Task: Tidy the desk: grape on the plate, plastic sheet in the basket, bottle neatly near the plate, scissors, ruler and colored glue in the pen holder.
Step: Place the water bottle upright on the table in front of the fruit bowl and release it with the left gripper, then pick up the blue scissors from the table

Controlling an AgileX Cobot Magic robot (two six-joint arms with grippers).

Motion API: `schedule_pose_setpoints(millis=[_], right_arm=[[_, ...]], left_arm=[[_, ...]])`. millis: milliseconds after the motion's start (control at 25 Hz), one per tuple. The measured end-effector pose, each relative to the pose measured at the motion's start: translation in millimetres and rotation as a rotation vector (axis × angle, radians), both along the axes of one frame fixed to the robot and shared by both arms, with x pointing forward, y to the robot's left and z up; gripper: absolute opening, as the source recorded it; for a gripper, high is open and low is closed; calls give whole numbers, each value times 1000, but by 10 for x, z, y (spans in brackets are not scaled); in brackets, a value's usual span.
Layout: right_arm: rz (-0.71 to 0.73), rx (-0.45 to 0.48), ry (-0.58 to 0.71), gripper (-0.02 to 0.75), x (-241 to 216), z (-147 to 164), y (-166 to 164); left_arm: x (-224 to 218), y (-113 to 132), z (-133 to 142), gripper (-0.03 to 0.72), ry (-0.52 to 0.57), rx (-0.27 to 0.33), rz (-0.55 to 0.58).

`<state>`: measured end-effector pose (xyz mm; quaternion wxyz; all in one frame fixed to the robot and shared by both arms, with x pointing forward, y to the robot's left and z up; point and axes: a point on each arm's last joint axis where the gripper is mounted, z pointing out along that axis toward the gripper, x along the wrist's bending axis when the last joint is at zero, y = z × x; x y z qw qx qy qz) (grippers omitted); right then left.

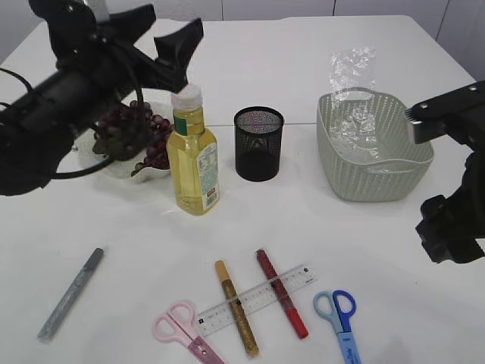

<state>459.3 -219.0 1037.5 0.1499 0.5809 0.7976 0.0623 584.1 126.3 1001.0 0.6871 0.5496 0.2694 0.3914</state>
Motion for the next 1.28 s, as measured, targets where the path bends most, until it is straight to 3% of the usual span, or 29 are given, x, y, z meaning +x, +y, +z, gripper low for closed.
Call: schedule_pose_setpoints(millis=[200, 360, 640, 960, 1120, 1280], right_arm=[[0, 0, 0, 577, 0, 0, 0], [-4, 11, 5, 577, -4, -2, 8], [-21, 56, 28, 577, -25, -9, 43], [-45, 113, 67, 577, -59, -18, 87], [-57, 133, 92, 577, -81, -22, 104], [-64, 144, 122, 577, -109, -27, 117]], left_arm=[[-70, 189, 420, 592, 47, -28, 63], [-131, 459, 615, 569, 238, -21, 157], [-426, 914, 721, 512, 635, 112, 324], [-887, 1085, 594, 507, 1084, 305, 387], [-1021, 1110, 495, 507, 1253, 366, 386], [-1102, 1102, 450, 507, 1340, 406, 352]])
